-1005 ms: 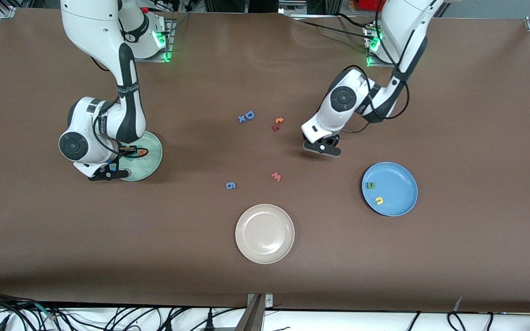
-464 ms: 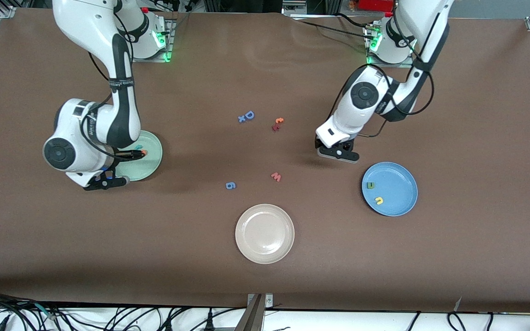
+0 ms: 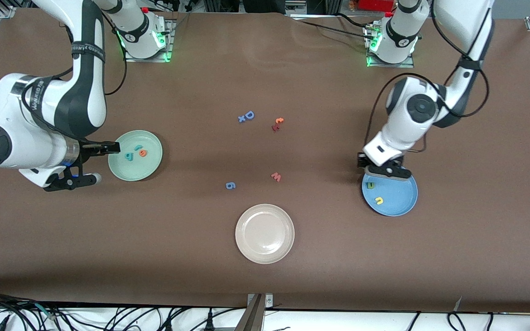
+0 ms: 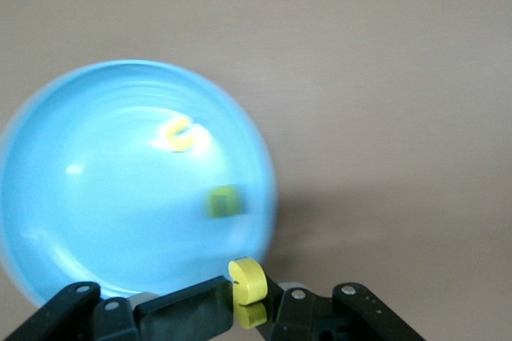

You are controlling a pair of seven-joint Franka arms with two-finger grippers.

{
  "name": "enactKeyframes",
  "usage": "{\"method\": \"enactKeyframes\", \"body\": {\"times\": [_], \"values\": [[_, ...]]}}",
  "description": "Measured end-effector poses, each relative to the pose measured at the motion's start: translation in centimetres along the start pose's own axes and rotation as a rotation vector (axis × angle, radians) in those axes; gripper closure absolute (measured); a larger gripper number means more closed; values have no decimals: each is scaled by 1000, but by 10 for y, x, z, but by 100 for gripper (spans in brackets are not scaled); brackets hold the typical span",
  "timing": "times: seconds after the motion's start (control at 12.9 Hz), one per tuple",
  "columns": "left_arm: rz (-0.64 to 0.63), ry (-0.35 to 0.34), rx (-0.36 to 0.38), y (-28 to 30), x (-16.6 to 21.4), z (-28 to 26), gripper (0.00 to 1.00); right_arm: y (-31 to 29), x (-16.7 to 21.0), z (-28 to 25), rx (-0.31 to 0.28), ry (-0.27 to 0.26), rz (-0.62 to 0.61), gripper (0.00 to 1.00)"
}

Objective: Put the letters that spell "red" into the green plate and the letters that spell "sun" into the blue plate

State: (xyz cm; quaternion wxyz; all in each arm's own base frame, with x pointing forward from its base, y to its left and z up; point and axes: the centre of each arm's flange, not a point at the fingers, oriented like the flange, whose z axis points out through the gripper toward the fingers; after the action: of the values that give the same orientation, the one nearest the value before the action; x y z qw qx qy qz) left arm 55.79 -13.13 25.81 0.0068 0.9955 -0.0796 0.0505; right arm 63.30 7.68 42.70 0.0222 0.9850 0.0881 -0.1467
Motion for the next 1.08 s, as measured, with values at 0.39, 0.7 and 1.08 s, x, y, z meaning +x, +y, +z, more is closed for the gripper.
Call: {"method": "enactKeyframes", "body": {"times": [0.39, 0.7, 1.08], "values": [[44, -47, 10, -30, -7, 23, 70, -4, -17, -35, -37, 1, -2, 0], [49, -12, 10, -28, 7, 12, 27, 50, -53, -83, 87, 94, 60, 0], [34, -40, 21, -33, 69, -109, 0, 66, -111, -147, 42, 225, 57, 0]]}}
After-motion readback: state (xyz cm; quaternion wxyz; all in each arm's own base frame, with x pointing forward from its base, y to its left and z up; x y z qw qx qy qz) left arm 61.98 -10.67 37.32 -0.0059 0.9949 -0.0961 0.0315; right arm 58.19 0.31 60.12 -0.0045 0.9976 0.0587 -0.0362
